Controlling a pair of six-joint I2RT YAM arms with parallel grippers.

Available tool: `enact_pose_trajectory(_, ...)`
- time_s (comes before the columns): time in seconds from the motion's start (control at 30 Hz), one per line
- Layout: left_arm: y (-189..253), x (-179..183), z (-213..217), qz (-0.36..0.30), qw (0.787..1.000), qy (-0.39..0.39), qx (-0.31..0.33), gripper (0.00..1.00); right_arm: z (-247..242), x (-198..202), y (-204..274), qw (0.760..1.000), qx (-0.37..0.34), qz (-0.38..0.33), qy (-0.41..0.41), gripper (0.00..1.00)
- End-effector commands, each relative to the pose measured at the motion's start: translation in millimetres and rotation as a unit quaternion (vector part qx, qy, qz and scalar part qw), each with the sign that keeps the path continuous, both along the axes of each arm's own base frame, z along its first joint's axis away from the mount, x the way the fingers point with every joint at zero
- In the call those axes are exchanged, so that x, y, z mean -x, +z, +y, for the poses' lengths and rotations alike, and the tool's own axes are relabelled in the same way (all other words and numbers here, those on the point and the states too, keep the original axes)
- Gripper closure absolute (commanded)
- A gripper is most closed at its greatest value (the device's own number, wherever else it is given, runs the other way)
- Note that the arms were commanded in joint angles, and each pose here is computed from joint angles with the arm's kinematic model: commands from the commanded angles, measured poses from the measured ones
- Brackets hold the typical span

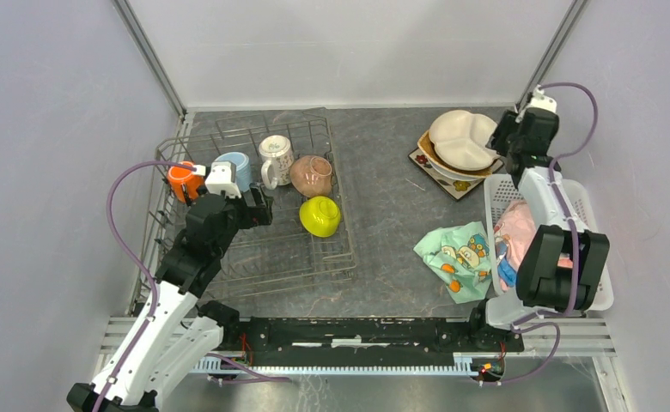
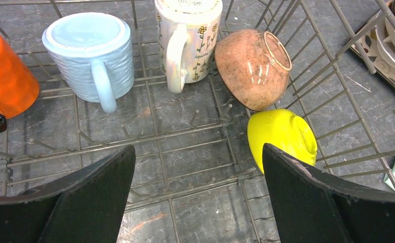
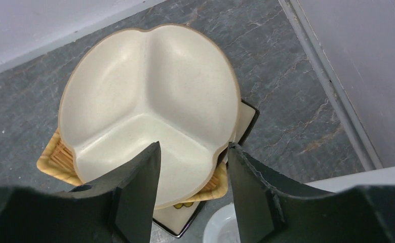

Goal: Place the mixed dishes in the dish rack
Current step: Turn the bowl upside down on the dish rack.

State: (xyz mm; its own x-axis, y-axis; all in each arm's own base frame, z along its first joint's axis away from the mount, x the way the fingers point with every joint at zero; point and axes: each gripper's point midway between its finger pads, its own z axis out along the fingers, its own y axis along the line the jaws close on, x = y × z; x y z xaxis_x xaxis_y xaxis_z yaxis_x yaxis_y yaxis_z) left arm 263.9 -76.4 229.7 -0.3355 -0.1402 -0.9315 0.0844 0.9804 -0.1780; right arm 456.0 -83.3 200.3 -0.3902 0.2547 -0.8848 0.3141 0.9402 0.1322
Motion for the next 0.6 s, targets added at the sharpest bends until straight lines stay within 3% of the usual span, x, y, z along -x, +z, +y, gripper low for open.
enact_pose_trajectory(0.0,8,-3,-2,-0.022,1.000,-0.012,-0.008,0.00,-5,-13,18,0.994,-0.065,-0.078,0.040,0.42)
enact_pose_trajectory(0.23,8,-3,-2,-0.023,1.000,-0.011,-0.007,0.00,-28,-27,-15,0.991,-0.115,-0.061,0.034,0.48)
enact_pose_trajectory(0.57,6,-4,-3,-0.021,1.000,-0.013,-0.007,0.00,-36,-22,-49,0.985,-0.169,-0.032,-0.016,0.45)
